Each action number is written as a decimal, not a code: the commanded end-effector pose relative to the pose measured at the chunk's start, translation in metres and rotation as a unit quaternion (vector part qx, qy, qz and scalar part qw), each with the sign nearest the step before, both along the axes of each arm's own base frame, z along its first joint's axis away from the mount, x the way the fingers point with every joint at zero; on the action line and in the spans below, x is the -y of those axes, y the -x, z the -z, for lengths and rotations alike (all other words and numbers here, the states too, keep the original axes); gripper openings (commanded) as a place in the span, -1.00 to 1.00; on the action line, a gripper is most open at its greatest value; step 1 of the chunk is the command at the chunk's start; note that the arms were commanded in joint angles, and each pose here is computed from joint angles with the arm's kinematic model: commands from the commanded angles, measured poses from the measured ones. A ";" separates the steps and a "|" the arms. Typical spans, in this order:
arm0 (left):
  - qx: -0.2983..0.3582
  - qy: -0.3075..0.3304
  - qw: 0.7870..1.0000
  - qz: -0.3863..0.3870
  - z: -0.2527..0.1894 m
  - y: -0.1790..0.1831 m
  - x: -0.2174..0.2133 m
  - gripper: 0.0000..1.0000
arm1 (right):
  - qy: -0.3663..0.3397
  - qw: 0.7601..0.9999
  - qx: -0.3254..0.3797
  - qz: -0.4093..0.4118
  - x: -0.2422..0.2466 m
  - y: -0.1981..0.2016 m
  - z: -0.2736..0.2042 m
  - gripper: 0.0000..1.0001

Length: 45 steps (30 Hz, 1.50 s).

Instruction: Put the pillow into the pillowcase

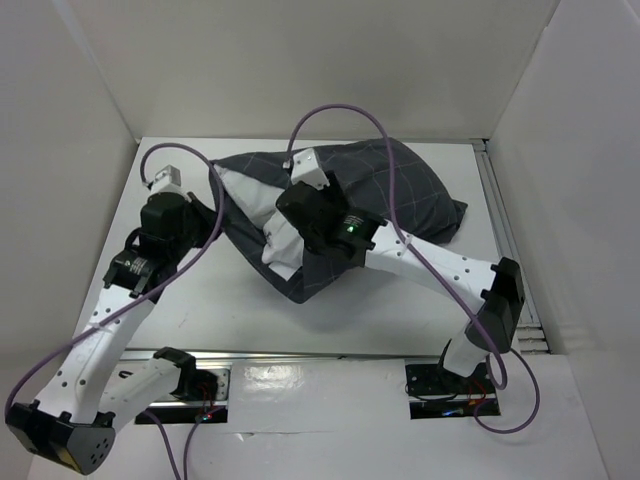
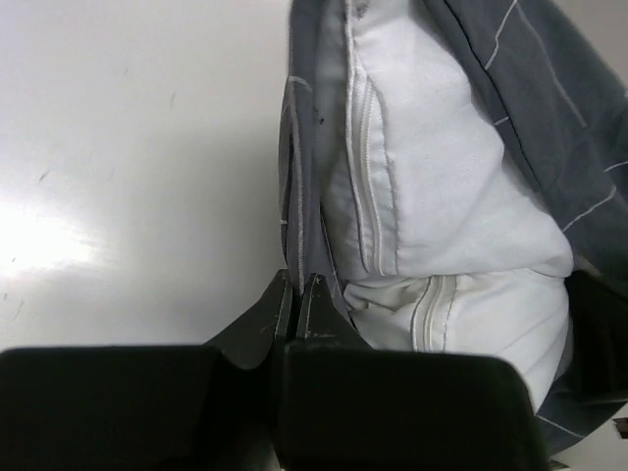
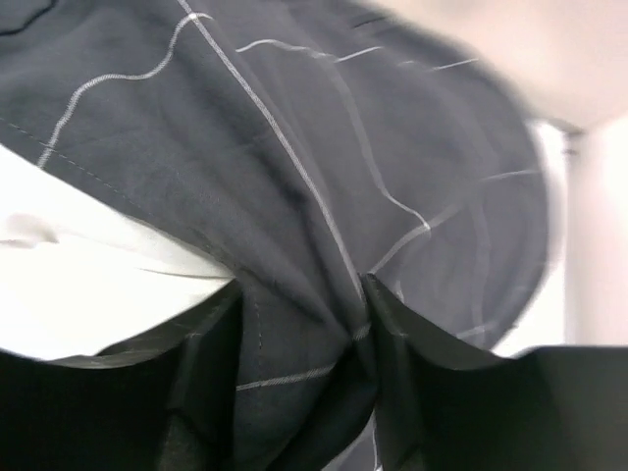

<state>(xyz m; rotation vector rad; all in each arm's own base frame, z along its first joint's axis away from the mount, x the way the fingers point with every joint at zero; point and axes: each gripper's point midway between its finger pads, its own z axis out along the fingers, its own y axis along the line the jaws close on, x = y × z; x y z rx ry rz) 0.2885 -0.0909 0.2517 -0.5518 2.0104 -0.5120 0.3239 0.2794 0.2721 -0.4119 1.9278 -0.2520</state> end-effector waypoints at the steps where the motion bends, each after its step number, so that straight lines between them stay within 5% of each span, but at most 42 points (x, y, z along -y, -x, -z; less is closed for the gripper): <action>1: 0.107 -0.003 0.994 -0.018 -0.081 -0.020 -0.008 -1.00 | -0.009 0.985 0.118 0.122 0.056 -0.004 -0.085 0.12; 2: 0.123 -0.015 0.992 -0.026 -0.104 -0.028 -0.011 -1.00 | -0.002 0.979 0.149 0.139 0.065 -0.009 -0.106 0.27; 7: 0.187 -0.046 0.981 -0.035 -0.186 -0.050 -0.017 -1.00 | 0.004 0.951 0.238 0.197 0.137 -0.009 -0.180 0.25; 8: 0.230 -0.047 0.971 -0.048 -0.233 -0.047 -0.025 -1.00 | 0.002 0.950 0.243 0.197 0.145 -0.010 -0.185 0.21; 10: 0.235 -0.058 0.969 -0.050 -0.256 -0.051 -0.028 -1.00 | -0.008 0.948 0.243 0.207 0.165 -0.012 -0.197 -0.25; 14: 0.272 -0.055 0.961 -0.019 -0.300 -0.066 -0.015 -1.00 | -0.007 0.950 0.238 0.200 0.176 -0.022 -0.193 -0.66; 16: 0.264 -0.061 0.962 -0.035 -0.297 -0.069 -0.023 -1.00 | 0.015 0.955 0.218 0.199 0.180 -0.036 -0.175 -0.66; 18: 0.253 -0.065 0.964 -0.040 -0.287 -0.070 -0.025 -1.00 | -0.018 0.961 0.213 0.175 0.176 -0.050 -0.172 -0.24; 19: 0.244 -0.069 0.966 -0.045 -0.279 -0.074 -0.028 -1.00 | -0.013 0.971 0.184 0.153 0.170 -0.053 -0.158 -0.24; 22: 0.216 -0.078 0.972 -0.046 -0.251 -0.080 -0.031 -1.00 | -0.111 0.985 0.126 -0.031 0.104 -0.055 -0.150 -0.20; 26: 0.176 -0.081 0.980 -0.044 -0.211 -0.087 -0.034 -1.00 | -0.183 0.928 0.061 -0.319 0.007 -0.009 -0.150 0.19; 31: 0.179 -0.078 0.980 -0.040 -0.207 -0.083 -0.035 -1.00 | -0.216 0.891 0.102 -0.386 -0.007 0.013 -0.198 0.60; 38: 0.185 -0.075 0.979 -0.035 -0.204 -0.073 -0.034 -1.00 | -0.202 0.916 0.095 -0.333 -0.007 -0.010 -0.187 0.59; 40: 0.192 -0.068 0.978 -0.033 -0.208 -0.069 -0.033 -1.00 | -0.180 0.931 0.092 -0.306 -0.012 -0.016 -0.178 0.34; 44: 0.203 -0.064 0.977 -0.030 -0.215 -0.062 -0.033 -1.00 | -0.134 0.946 0.046 -0.291 -0.035 -0.020 -0.137 0.23; 45: 0.208 -0.063 0.976 -0.030 -0.219 -0.060 -0.033 -1.00 | -0.122 0.949 0.028 -0.289 -0.041 -0.021 -0.121 0.05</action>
